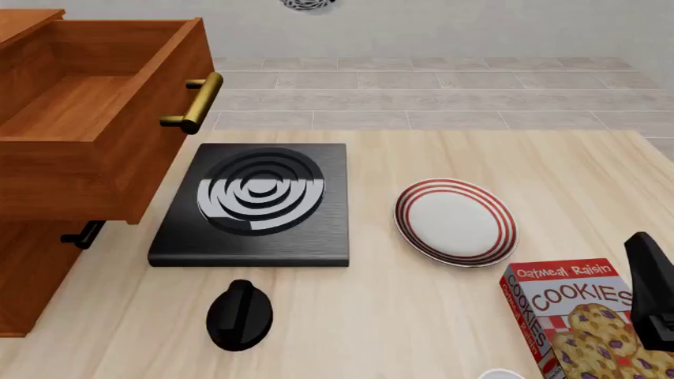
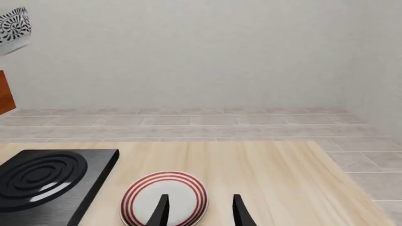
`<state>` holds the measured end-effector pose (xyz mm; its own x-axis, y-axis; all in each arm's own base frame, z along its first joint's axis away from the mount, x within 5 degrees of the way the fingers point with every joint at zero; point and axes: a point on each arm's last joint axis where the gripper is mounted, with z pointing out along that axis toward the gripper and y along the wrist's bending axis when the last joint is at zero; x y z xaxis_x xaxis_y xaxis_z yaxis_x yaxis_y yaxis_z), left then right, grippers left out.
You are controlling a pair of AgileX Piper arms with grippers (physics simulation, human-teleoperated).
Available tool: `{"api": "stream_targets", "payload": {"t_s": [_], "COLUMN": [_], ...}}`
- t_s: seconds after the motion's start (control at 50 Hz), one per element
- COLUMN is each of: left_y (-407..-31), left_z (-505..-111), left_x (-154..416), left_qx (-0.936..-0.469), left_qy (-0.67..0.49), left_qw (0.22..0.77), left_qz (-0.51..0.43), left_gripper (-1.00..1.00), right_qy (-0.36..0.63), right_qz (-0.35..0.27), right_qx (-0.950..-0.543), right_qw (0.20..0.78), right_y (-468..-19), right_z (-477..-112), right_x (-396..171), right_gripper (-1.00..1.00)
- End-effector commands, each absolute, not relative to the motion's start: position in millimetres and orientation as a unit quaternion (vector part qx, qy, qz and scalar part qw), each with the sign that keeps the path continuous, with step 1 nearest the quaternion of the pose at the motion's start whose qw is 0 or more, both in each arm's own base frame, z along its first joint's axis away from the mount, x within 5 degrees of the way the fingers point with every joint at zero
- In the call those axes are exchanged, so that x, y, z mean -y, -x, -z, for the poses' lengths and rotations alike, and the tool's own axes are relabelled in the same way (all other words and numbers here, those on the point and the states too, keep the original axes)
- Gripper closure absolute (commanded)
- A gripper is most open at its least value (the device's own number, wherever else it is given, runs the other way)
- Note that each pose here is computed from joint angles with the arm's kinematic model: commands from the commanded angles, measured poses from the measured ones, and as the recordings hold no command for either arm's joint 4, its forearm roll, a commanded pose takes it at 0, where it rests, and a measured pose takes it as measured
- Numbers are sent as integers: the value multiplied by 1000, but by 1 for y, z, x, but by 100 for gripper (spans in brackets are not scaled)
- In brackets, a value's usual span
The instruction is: Pick the akita bowl in the top layer of the wooden cabinet and place it on the plate.
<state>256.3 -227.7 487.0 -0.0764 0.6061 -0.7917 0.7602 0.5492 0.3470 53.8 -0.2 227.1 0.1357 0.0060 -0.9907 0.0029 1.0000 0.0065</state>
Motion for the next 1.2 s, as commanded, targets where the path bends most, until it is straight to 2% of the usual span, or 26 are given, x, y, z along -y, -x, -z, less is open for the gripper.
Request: {"api": "stream_targets", "payload": {"t_s": [0.02, 1.2], "left_y": [-255, -247], "left_z": [-466, -376], "left_x": [239, 286], "left_qx": [-723, -717], "left_qy": [-489, -548], "left_qw": [482, 422], "left_qz": [78, 88], "left_gripper": [100, 100], "right_qy": [-3, -1], "right_qz": [-1, 3], "right_qx": [-657, -657], "right_qw": [754, 754], "right_y": [-54, -54], "right_z": [-228, -225], "right_x": [0, 0], "right_gripper": [-100, -100]}}
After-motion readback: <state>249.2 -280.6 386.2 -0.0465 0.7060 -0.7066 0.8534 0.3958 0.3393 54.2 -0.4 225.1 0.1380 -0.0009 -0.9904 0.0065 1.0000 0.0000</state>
